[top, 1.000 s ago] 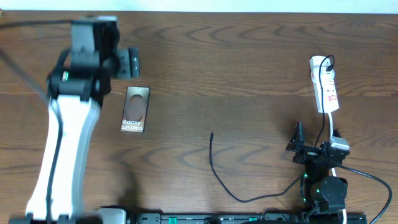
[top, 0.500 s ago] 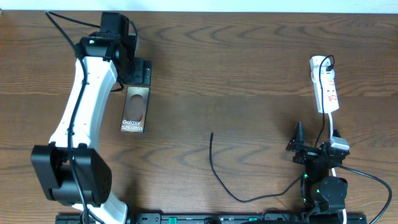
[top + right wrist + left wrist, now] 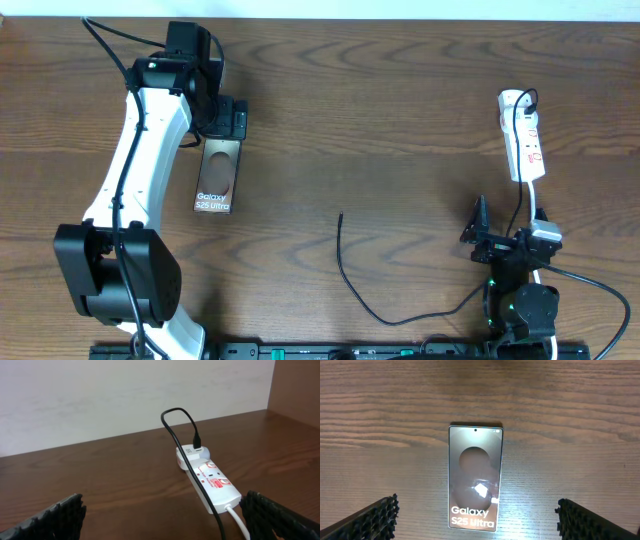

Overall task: Plug charger to phone and switch on socket
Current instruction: 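Move the left gripper over the Galaxy phone and lower toward it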

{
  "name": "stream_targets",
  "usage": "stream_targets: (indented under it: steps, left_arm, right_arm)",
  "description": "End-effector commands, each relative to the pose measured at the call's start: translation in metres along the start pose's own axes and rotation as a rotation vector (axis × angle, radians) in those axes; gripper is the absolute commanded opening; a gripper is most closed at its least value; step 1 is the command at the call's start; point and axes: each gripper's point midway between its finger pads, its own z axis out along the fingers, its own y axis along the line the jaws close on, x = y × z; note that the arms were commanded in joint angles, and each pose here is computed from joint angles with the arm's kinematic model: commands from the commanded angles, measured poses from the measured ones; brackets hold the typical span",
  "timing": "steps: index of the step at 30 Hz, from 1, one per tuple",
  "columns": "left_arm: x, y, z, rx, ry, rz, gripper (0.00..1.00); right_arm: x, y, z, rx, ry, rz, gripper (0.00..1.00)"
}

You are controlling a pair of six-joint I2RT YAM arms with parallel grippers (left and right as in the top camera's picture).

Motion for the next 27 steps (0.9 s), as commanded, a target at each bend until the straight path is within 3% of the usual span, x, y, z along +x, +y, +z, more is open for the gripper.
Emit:
stream_targets:
  steps: [1,12,27]
  left_arm:
    - [0.006,0.001,0.008,0.001,0.026,0.004,0.99]
    - [0.024,0.013,0.032,0.057,0.1,-0.064,0.99]
    - [0.05,0.012,0.078,0.066,0.25,-0.012,0.98]
  right_arm:
    - [0.0,0.001,-0.001,-0.002,-0.002,-0.008,0.99]
    - [0.0,0.001,-0.001,-0.002,-0.002,-0.008,0.99]
    - [0.0,0.001,-0.001,-0.002,-0.002,-0.008,0.99]
